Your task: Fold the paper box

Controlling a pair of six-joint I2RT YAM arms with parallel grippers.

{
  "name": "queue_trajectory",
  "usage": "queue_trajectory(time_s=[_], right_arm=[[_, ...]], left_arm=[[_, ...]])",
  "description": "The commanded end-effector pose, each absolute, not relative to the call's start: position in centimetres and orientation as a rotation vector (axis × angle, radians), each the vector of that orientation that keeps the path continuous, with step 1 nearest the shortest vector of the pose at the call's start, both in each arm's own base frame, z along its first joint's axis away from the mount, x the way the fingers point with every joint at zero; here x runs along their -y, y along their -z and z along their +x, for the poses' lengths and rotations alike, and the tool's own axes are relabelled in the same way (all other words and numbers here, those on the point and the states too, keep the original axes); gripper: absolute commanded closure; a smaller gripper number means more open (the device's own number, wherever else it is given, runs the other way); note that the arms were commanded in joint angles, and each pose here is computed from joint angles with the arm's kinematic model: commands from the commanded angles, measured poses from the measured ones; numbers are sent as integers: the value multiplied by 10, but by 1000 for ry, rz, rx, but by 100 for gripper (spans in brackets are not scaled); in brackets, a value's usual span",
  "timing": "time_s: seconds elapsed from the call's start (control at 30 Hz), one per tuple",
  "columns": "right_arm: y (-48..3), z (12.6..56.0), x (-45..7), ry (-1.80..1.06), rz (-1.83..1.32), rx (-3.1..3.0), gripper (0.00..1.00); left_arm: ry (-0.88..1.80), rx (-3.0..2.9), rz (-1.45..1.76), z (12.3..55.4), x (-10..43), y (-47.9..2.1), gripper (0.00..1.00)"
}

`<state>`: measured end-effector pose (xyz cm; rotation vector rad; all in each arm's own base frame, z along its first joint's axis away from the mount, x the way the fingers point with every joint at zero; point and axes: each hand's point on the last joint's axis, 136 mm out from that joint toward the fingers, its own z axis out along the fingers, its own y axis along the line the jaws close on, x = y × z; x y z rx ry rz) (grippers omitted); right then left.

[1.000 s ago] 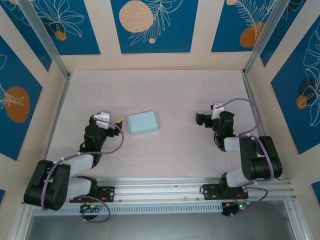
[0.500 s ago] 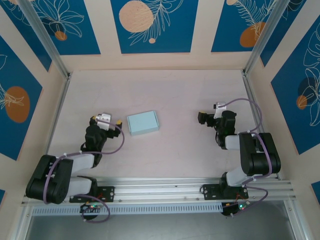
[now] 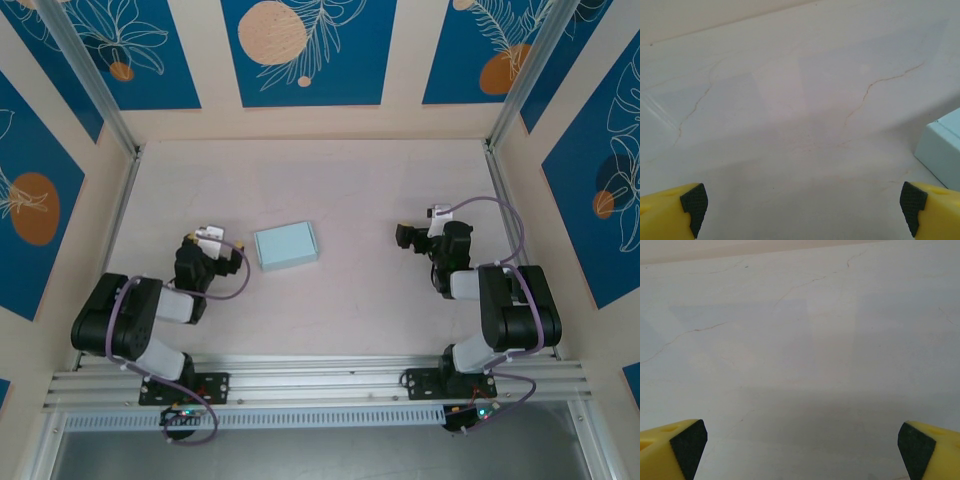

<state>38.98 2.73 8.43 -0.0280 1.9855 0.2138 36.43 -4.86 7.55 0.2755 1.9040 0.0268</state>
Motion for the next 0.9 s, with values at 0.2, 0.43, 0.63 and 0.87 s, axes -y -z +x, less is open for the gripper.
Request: queue_trajectory(time_s=[0.2, 0.43, 0.63, 0.87], right_arm=[[-93, 396, -28, -214, -31, -1959, 0], [-93, 396, -28, -212, -29, -1959, 0], [-94, 397, -28, -214, -30, -1958, 0], [-94, 397, -28, -214, -30, -1958, 0]], left_arm=[[-3, -1953, 122, 396, 23, -87, 0], [-92, -1932, 21, 393, 7, -89, 0], [-86, -1930, 29, 392, 9, -90, 0], [-84, -1936, 34, 393, 9, -89, 0]])
